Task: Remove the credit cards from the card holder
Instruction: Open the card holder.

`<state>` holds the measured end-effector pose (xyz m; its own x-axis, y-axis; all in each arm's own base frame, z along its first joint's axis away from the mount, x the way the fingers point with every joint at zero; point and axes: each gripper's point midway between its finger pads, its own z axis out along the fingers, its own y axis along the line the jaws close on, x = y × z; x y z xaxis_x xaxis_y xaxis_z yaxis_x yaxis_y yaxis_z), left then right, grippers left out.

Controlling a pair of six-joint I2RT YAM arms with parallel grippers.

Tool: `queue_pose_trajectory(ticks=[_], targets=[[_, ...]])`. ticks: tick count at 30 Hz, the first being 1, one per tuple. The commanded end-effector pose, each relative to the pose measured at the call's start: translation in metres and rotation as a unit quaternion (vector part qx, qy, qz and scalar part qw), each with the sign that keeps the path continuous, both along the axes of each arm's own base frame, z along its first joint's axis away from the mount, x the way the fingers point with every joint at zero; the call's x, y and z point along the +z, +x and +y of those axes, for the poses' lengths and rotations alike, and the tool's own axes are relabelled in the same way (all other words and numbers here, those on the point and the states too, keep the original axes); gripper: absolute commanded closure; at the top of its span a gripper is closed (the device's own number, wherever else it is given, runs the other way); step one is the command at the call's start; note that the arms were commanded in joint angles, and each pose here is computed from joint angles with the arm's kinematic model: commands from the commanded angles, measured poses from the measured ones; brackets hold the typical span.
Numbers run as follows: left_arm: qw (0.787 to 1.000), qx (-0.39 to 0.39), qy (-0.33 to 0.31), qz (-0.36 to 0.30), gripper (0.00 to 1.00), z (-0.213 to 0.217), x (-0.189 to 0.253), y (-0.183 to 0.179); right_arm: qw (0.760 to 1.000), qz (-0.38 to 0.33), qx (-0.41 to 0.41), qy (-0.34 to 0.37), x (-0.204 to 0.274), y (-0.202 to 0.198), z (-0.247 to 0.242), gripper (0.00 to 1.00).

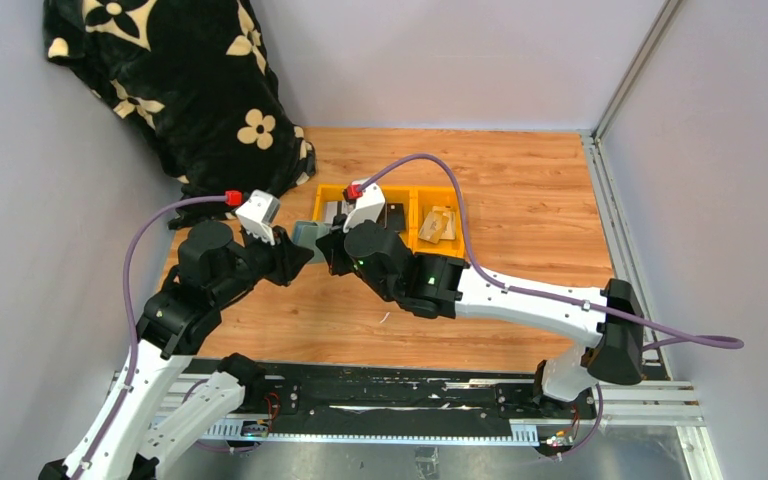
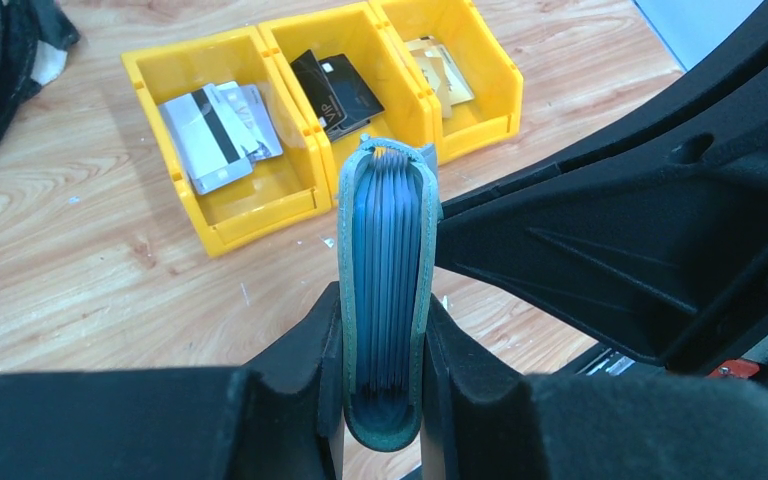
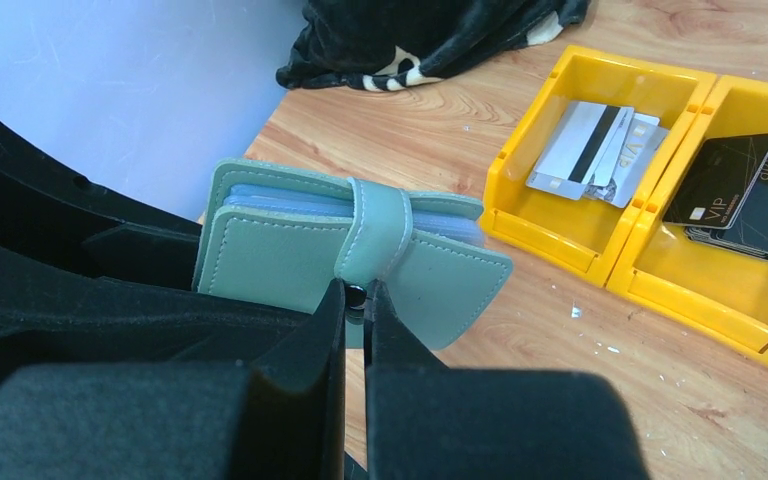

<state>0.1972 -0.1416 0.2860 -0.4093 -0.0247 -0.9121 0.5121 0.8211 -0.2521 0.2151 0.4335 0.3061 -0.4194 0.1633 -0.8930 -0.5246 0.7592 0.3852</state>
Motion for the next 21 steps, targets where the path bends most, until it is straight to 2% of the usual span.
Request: queue_pose_trajectory(ticks=[1, 8, 13, 17, 21], targets=[[0.999, -0.037, -0.005, -0.019, 1.00, -0.004, 0.013, -0.017, 0.992, -0.034, -0.114, -0.042, 0.000, 0.035, -0.050, 1.00], [0.999, -0.040, -0.001, -0.020, 1.00, -0.003, 0.013, -0.019, 0.988, -0.039, -0.147, -0.040, 0.005, 0.042, -0.077, 1.00], [0.999, -0.043, 0.001, -0.024, 1.00, -0.003, 0.014, -0.020, 0.993, -0.018, -0.119, -0.012, 0.003, 0.039, -0.080, 1.00], [0.998, -0.049, 0.003, -0.027, 1.00, -0.004, 0.015, -0.021, 0.994, 0.048, -0.062, 0.077, -0.006, 0.040, -0.083, 1.00], [0.998, -0.053, 0.008, -0.031, 1.00, -0.003, 0.014, -0.022, 0.978, 0.069, 0.049, 0.192, 0.015, 0.027, -0.073, 1.00]])
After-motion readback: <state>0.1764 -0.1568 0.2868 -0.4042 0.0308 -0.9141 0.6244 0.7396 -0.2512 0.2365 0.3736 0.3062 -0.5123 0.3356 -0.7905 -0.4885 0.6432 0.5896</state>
